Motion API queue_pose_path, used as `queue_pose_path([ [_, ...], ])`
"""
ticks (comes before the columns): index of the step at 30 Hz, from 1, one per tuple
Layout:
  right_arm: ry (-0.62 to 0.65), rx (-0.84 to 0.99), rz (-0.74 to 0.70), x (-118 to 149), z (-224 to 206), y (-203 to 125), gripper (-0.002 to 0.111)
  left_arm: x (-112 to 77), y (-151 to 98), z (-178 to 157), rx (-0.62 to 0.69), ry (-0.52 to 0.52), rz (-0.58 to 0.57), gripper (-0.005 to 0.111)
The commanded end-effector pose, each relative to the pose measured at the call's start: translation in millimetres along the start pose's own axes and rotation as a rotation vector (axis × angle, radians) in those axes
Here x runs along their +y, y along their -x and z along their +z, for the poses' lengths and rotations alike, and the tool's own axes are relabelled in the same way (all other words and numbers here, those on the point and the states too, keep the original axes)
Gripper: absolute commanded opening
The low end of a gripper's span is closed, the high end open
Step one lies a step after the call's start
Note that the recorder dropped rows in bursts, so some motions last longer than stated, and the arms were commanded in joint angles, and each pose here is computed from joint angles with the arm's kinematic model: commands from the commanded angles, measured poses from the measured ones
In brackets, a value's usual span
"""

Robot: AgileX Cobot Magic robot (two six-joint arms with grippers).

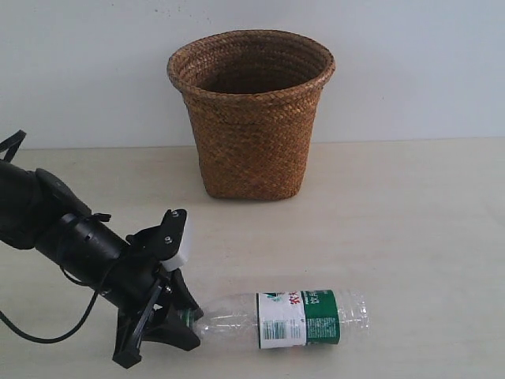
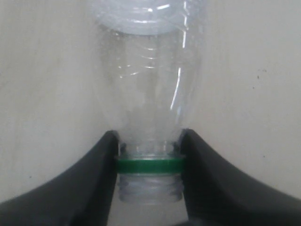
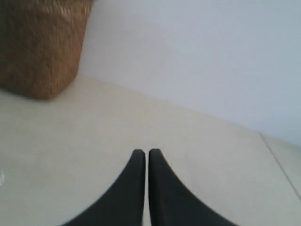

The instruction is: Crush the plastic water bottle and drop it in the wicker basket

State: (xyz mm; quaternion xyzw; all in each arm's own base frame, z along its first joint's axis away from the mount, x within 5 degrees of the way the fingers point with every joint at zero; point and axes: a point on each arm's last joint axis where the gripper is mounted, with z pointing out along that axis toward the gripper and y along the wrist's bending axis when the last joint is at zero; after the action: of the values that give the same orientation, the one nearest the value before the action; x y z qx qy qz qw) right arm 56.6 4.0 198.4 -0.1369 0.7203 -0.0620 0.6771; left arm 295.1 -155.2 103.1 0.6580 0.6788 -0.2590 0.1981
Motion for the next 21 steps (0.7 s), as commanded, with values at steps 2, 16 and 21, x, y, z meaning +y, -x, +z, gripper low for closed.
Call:
queue_pose_path([
  [2, 0.024, -0.524, 0.157, -2, -13, 46, 0.0, -2.0, 1, 1, -0.002, -0.007, 0.003, 0.004],
  [16, 0.109, 0.388, 0.631, -15, 66, 105, 0.0, -1.7, 1, 1, 0.0, -0.004, 0.003, 0.004],
  [21, 0.157, 0.61, 0.711, -12, 116, 127, 0.0, -1.7, 1, 1, 0.0, -0.004, 0.003, 0.004],
])
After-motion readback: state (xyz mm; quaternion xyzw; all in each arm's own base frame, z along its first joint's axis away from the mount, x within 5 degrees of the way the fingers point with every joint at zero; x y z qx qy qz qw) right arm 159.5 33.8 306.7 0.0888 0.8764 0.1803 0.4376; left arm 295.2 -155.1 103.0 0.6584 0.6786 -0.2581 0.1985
